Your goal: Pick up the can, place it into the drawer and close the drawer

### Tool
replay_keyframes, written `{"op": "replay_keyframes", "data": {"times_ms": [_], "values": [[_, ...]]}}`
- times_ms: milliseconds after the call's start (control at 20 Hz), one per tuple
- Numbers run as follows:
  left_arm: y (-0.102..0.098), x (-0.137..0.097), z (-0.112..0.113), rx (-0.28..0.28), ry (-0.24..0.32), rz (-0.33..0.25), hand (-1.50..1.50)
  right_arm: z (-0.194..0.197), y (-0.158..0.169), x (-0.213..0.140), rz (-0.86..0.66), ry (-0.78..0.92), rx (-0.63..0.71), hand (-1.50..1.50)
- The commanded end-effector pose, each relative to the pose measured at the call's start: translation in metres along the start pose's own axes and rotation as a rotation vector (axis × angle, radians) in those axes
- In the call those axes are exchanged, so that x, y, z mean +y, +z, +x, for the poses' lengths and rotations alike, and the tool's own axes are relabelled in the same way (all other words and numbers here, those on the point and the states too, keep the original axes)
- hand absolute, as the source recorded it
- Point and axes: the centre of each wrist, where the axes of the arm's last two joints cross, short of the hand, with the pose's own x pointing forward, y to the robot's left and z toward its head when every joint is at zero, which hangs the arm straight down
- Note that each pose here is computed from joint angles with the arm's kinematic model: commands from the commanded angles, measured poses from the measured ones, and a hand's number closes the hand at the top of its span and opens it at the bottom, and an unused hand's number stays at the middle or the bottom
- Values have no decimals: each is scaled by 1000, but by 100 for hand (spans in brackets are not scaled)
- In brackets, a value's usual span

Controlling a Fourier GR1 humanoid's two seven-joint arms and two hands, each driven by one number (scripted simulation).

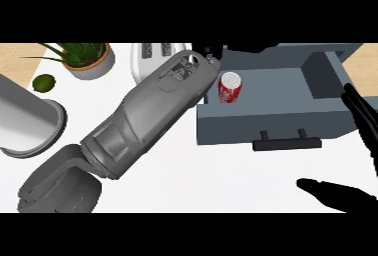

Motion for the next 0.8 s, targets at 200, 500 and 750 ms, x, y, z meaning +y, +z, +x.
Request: {"op": "replay_keyframes", "data": {"times_ms": [200, 500, 750], "values": [[0, -2, 10, 20, 26, -14, -150, -10, -30, 44, 92, 261, 19, -150], [0, 12, 14, 23, 32, -16, -150, -55, -17, 106, 109, 323, 84, -150], [-16, 48, 13, 39, -3, 11, -150, -63, -39, 137, 55, 297, 119, -150]]}}
